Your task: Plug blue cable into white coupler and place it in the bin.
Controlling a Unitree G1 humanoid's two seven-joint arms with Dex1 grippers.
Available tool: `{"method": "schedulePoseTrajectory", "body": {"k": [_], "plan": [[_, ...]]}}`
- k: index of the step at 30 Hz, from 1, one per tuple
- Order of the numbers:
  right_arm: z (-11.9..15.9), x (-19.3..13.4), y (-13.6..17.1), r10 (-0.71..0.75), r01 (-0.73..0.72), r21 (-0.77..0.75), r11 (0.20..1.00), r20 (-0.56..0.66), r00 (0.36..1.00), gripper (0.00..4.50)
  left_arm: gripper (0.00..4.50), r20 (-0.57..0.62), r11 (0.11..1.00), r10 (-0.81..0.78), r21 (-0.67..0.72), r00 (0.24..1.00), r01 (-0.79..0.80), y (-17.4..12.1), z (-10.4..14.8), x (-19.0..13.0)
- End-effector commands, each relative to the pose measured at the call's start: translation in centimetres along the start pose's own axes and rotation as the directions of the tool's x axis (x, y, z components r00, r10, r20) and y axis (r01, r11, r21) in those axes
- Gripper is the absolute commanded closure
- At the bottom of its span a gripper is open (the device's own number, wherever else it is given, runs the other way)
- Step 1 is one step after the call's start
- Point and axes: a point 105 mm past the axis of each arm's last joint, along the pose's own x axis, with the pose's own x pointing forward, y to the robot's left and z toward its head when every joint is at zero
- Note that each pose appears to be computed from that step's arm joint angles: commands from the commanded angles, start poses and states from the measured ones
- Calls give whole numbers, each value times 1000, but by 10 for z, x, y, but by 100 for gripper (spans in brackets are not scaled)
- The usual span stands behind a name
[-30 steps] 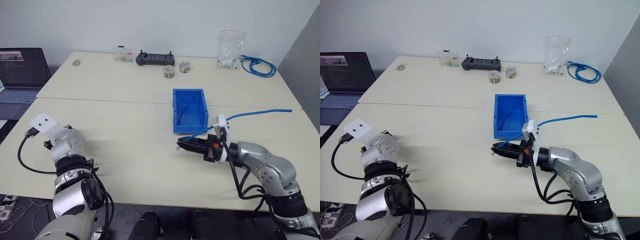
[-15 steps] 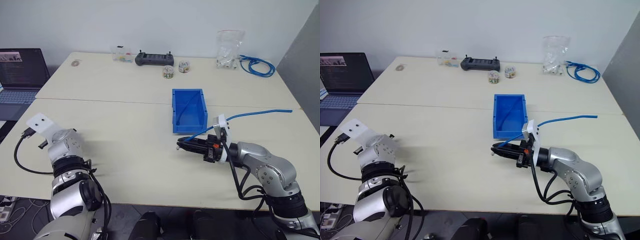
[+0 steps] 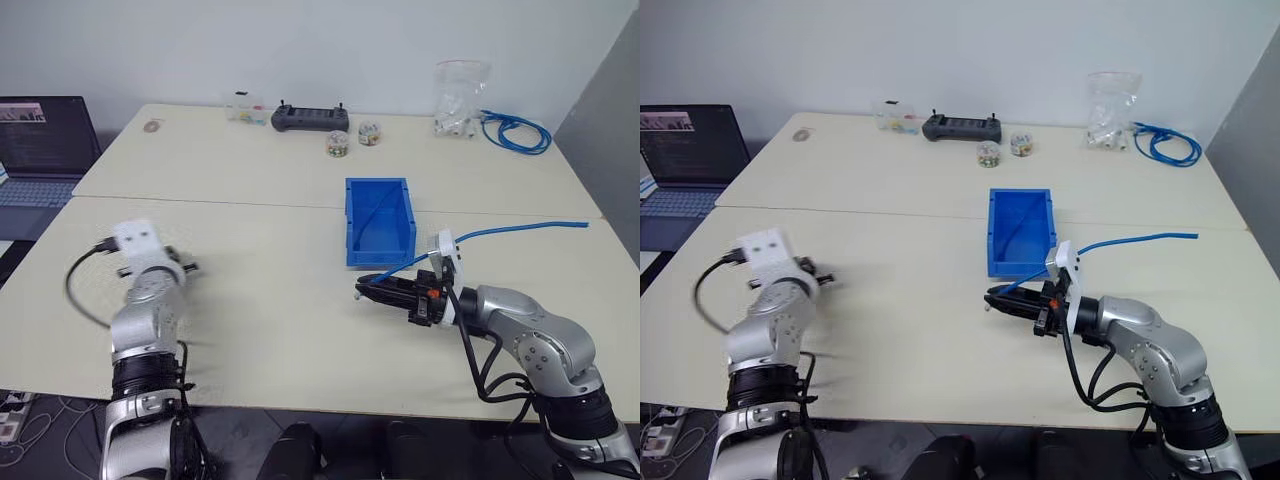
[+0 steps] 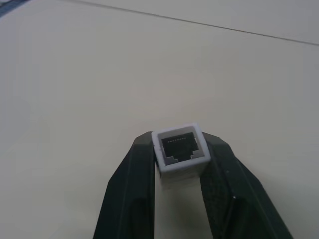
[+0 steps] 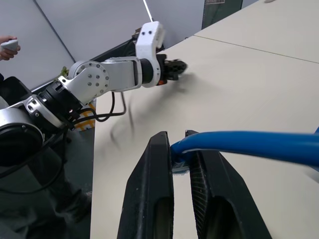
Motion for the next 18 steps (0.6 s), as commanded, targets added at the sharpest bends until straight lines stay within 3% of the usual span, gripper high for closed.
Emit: {"method": "schedulePoseTrajectory", "body": {"k": [1,6,9,13,18], "plan": [[7,-8,3,-28,29,-60,998,22,999,434,359,13,931,-335,158,942,329,-52,23,-19],[-1,-12,4,-55,55,-80,995,-1,998,434,359,-147,679,-664,293,733,674,-104,13,-49],[-4,-17,3,-74,73,-94,993,-17,997,434,359,-230,525,-776,281,588,803,-119,5,-69],[-11,-28,0,-112,106,-116,988,-46,993,434,359,-362,236,-855,364,371,901,-137,-8,-100],[-17,-30,1,-114,103,-140,985,-75,991,434,359,-475,-65,-863,440,171,896,-167,-19,-121]]}}
